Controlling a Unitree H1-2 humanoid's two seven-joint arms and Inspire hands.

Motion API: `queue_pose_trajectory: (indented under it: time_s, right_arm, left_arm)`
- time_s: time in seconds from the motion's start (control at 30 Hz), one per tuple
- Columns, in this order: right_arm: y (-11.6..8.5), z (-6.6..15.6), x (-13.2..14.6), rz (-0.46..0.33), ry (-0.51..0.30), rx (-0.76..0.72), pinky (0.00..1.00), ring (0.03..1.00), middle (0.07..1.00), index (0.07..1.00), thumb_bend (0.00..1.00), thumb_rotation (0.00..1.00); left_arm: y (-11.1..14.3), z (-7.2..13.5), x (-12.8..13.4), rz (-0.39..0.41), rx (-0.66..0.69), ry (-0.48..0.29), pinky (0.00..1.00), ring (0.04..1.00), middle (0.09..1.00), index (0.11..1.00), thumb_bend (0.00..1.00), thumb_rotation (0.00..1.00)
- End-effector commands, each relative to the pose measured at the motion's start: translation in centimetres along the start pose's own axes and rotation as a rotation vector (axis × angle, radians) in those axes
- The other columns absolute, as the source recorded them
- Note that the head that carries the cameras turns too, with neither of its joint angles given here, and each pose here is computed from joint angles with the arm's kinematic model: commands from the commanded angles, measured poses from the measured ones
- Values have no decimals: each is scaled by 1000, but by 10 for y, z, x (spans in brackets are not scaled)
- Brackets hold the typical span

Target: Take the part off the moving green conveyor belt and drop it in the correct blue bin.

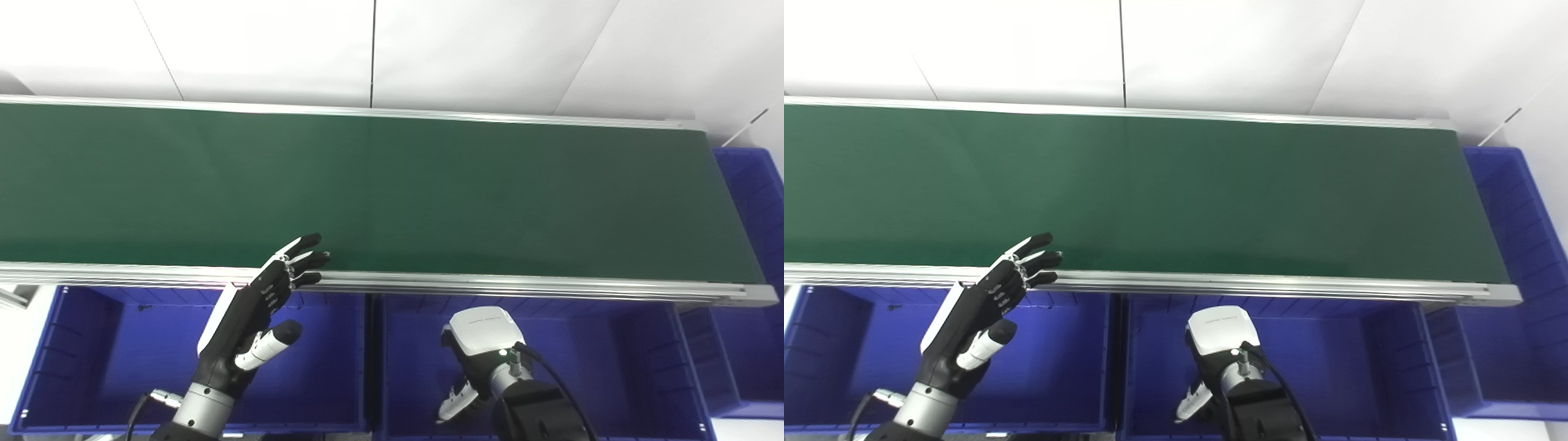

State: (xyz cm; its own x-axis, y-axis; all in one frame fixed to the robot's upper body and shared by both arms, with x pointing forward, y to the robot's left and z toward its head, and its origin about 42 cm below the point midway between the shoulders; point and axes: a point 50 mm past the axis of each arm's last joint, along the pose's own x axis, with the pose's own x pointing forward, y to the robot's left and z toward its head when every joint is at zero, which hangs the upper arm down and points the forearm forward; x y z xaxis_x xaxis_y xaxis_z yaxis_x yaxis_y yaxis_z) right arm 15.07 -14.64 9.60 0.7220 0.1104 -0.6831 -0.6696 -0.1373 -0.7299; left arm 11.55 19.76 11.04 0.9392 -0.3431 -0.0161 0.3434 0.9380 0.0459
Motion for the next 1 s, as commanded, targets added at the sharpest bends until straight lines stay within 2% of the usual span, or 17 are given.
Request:
queue_pose_trajectory:
  time_s: [0.0,0.17,0.27,0.33,0.37,0.4,0.47,0.5,0.53,0.57,0.6,0.63,0.7,0.73,0.8,0.83,0.97]
  right_arm:
    - [-9,2,-6,-29,-34,-5,464,581,758,783,1000,529]
    - [-10,3,-13,-35,-56,18,465,579,716,759,999,547]
    - [-19,6,-31,-59,-99,125,473,605,738,764,936,600]
    - [-27,10,-46,-83,-146,233,435,602,739,763,905,623]
    - [-31,12,-54,-96,-174,293,434,611,736,764,888,669]
    - [-34,15,-61,-118,-206,361,428,610,731,757,877,651]
    - [-38,21,-75,-172,-276,518,429,595,705,723,859,601]
    - [-38,25,-81,-217,-317,614,452,588,687,713,814,655]
    - [-36,30,-83,-281,-375,724,428,541,636,670,777,565]
    - [-33,34,-83,-359,-451,837,424,534,629,665,771,554]
    - [-27,37,-80,-441,-537,932,437,528,620,672,747,622]
    - [-21,39,-75,-508,-603,999,425,511,604,663,707,557]
    - [-7,38,-63,-605,-694,1060,437,512,604,667,661,531]
    - [-1,36,-57,-642,-713,1072,470,542,624,679,655,526]
    - [12,31,-45,-701,-723,1067,558,650,714,742,655,647]
    - [17,29,-40,-716,-714,1049,561,656,721,748,654,658]
    - [36,25,-26,-753,-667,974,639,776,852,849,626,828]
  left_arm:
    - [-1,7,-1,0,9,-39,803,849,815,868,847,793]
    - [-5,7,-4,2,4,-31,814,854,817,867,850,786]
    - [-8,5,-5,-1,-7,-30,815,855,821,863,843,774]
    - [-9,4,-7,-5,-15,-29,823,860,827,864,835,766]
    - [-9,3,-7,-6,-15,-28,818,857,827,861,836,760]
    - [-9,2,-8,-8,-14,-29,816,856,827,861,835,759]
    - [-10,-1,-9,-13,-14,-23,816,858,830,862,832,757]
    - [-11,-2,-9,-14,-14,-20,819,860,831,862,837,751]
    - [-11,-4,-9,-15,-12,-19,816,858,830,861,836,748]
    - [-12,-5,-8,-17,-12,-19,815,858,830,860,835,747]
    - [-12,-8,-7,-20,-10,-17,807,853,831,859,831,745]
    - [-13,-10,-7,-22,-10,-15,805,852,833,859,830,746]
    - [-14,-14,-6,-31,-11,-13,799,849,835,860,826,743]
    - [-15,-16,-5,-34,-11,-12,796,846,834,859,822,739]
    - [-17,-20,-4,-38,-9,-7,785,838,821,851,836,728]
    - [-17,-22,-4,-41,-10,-2,785,838,820,850,838,728]
    - [-18,-31,-5,-51,-6,12,791,829,808,840,845,710]
